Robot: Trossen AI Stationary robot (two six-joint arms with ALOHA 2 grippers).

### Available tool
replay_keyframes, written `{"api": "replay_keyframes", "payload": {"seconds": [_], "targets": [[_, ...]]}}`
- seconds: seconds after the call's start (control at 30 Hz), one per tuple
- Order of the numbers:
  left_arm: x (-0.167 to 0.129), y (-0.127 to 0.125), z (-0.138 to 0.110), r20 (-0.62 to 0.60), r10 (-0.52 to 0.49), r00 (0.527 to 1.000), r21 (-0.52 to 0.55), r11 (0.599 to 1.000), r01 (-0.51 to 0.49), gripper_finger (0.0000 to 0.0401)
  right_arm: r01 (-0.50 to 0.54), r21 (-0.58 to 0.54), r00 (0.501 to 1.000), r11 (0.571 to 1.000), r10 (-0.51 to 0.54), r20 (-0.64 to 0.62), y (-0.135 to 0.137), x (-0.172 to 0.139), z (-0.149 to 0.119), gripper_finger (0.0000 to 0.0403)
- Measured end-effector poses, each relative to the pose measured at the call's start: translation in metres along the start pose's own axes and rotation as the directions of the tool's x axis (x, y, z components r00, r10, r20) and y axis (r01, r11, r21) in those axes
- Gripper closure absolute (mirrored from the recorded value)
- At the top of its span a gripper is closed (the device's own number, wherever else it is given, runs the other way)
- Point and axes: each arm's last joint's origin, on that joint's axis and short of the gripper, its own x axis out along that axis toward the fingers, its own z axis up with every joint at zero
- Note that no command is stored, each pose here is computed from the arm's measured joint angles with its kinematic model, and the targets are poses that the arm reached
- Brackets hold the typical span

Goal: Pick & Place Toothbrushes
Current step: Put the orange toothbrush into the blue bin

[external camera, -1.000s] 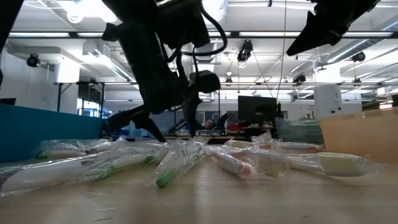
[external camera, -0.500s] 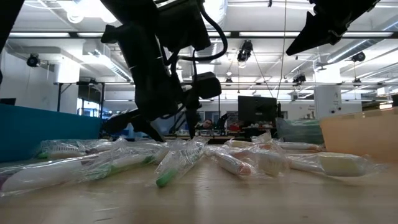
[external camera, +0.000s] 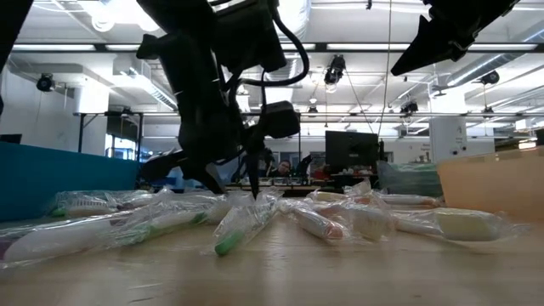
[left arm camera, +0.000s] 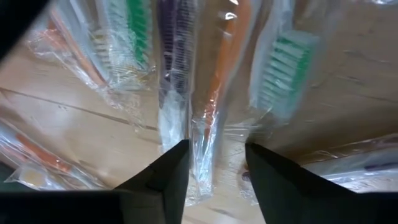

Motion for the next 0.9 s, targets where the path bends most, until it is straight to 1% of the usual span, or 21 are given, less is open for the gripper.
{"api": "replay_keyframes", "payload": {"seconds": [0.57,0.77,0.9], "targets": [[0.000,-0.002,0.002,-0.006,-0.007,1.000,0.004,1.000,0.007,0.0339,0.000,0.000,1.000,1.000,0.000,0.000,0.000,0.000,0.000,0.0394],[-0.003,-0.002,0.008,-0.066,0.023,0.998,0.069,0.997,-0.018,0.0371,0.000,0.000,1.000,1.000,0.000,0.000,0.000,0.000,0.000,0.0394],[-0.006,-0.002,0.013,-0.107,0.044,0.993,0.095,0.995,-0.034,0.0375,0.000,0.000,1.000,1.000,0.000,0.000,0.000,0.000,0.000,0.0394]]}}
